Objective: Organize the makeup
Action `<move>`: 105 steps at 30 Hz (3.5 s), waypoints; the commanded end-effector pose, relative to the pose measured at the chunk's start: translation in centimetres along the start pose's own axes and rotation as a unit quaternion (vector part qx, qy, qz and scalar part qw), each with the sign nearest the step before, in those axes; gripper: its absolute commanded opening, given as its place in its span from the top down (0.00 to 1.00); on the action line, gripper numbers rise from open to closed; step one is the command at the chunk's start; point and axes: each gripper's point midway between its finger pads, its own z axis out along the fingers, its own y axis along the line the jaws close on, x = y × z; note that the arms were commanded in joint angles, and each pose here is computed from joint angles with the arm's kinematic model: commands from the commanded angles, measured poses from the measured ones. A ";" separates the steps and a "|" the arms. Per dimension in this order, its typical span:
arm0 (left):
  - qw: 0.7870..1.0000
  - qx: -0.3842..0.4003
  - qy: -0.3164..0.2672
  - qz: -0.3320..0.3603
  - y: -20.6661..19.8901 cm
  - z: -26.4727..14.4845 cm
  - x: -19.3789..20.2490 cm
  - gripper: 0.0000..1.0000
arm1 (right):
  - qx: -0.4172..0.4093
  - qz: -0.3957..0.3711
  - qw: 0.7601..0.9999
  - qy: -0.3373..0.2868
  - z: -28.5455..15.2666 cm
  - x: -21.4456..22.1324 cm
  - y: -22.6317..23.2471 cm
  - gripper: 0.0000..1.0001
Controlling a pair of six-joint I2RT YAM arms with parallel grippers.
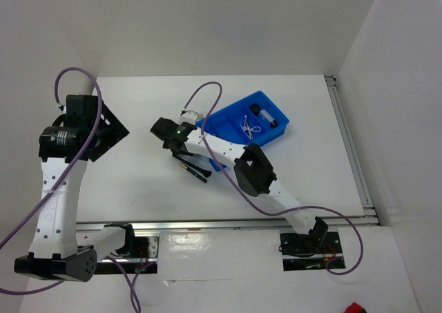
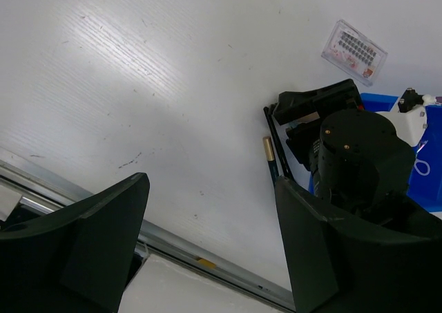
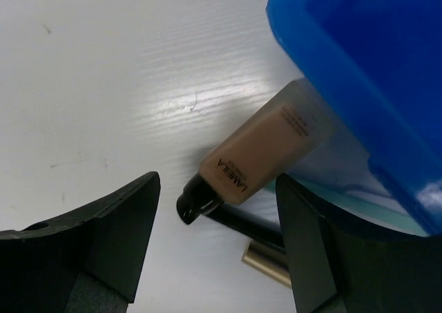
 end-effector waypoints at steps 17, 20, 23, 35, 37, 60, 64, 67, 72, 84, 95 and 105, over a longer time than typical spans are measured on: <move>1.000 -0.003 -0.010 -0.003 0.0 -0.3 -0.5 0.13 | -0.039 -0.068 0.993 -0.089 2.8 -2.8 2.9 0.37; 1.000 -0.003 -0.010 -0.003 0.0 -0.3 -0.5 0.13 | -0.052 -0.079 0.991 -0.099 2.7 -3.2 3.6 0.43; 1.000 -0.003 -0.016 -0.004 0.2 -0.5 -0.6 0.13 | -0.076 -0.110 0.984 -0.114 1.6 -3.3 5.1 0.48; 0.999 0.000 -0.033 -0.012 0.0 -1.7 -1.6 0.13 | -0.131 -0.143 0.968 -0.162 -3.9 -5.8 8.5 0.69; 0.999 0.001 -0.042 -0.024 0.0 -2.2 -2.1 0.13 | -0.141 -0.144 0.964 -0.174 -5.7 -7.2 8.7 0.71; 0.990 0.133 0.047 0.010 -7.9 4.2 -2.8 0.18 | -0.088 -0.169 0.933 -0.305 -15.4 -31.3 -12.8 0.70; 0.983 0.134 0.117 0.049 -10.6 8.3 -1.3 0.19 | -0.032 -0.226 0.926 -0.302 -12.1 -31.9 -15.9 0.70; 0.972 0.136 0.177 0.076 -13.4 11.3 0.9 0.22 | -0.006 -0.244 0.931 -0.271 -8.3 -32.0 -19.1 0.70; 0.956 0.131 0.234 0.115 -17.3 15.2 3.1 0.22 | 0.009 -0.259 0.937 -0.234 -4.2 -32.3 -22.0 0.70; 0.940 0.079 0.304 0.134 -19.2 24.1 8.3 0.17 | 0.018 -0.264 0.953 -0.150 1.7 -28.7 -27.3 0.68; 0.937 0.059 0.306 0.158 -19.5 27.9 10.9 0.17 | 0.013 -0.277 0.956 -0.094 3.6 -24.9 -28.5 0.67; 0.944 0.069 0.283 0.158 -21.0 30.4 10.9 0.17 | 0.028 -0.277 0.958 -0.072 3.3 -23.8 -29.6 0.26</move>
